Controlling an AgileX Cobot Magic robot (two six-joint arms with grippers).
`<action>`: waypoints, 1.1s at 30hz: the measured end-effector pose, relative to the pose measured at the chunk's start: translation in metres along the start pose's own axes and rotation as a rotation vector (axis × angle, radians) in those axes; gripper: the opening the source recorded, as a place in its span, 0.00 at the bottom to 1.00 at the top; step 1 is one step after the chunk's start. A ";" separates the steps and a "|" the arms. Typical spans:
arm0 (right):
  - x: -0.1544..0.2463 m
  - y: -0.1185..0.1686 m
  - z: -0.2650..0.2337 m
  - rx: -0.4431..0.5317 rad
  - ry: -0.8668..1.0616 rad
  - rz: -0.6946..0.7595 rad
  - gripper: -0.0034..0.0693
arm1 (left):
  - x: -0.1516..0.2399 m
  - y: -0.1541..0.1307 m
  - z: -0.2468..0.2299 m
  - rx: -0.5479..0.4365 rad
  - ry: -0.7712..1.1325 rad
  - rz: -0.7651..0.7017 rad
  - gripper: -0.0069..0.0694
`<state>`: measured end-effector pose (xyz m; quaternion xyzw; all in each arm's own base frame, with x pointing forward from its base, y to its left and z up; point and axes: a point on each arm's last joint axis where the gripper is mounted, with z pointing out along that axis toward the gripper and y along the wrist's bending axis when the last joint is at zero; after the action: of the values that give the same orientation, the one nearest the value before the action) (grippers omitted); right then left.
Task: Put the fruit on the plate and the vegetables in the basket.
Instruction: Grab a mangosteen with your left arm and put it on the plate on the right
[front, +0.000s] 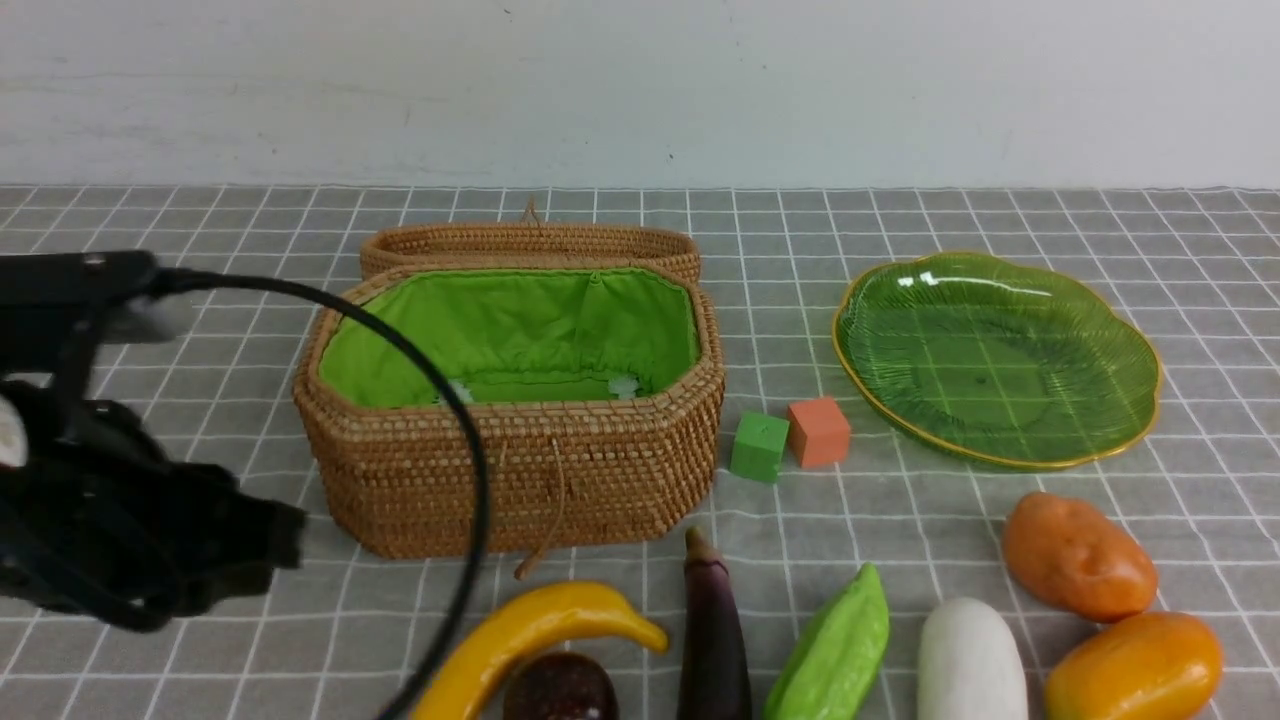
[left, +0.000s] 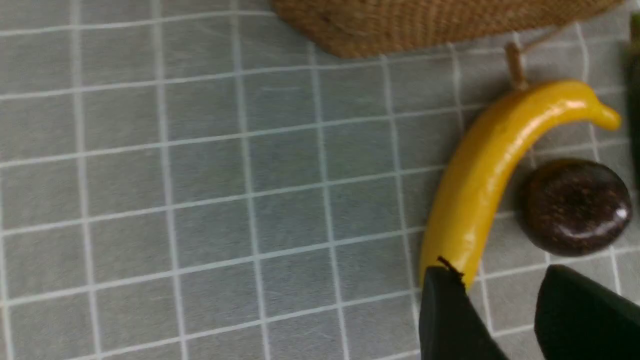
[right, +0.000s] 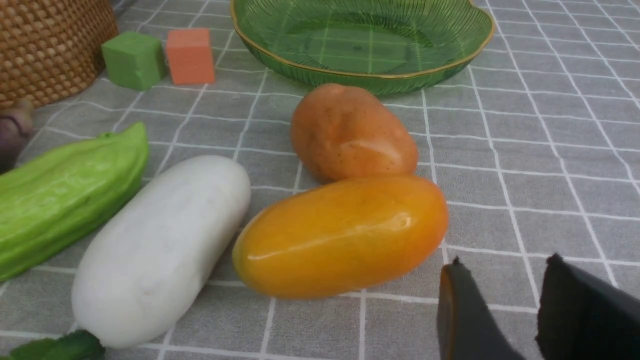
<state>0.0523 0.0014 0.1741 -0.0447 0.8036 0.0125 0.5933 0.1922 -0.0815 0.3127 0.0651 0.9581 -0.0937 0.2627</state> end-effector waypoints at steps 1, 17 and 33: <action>0.000 0.000 0.000 0.000 0.000 0.000 0.38 | -0.003 -0.011 0.005 0.017 0.030 0.041 0.46; 0.000 0.000 0.000 0.000 0.000 0.000 0.38 | 0.006 -0.084 0.133 -0.020 0.368 0.062 0.95; 0.000 0.000 0.000 0.000 0.000 0.000 0.38 | -0.001 -0.095 0.154 0.032 0.332 0.021 0.80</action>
<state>0.0523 0.0014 0.1741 -0.0447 0.8036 0.0125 0.5933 0.2522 -0.2070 0.1971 0.0937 0.9860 -0.0943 0.1006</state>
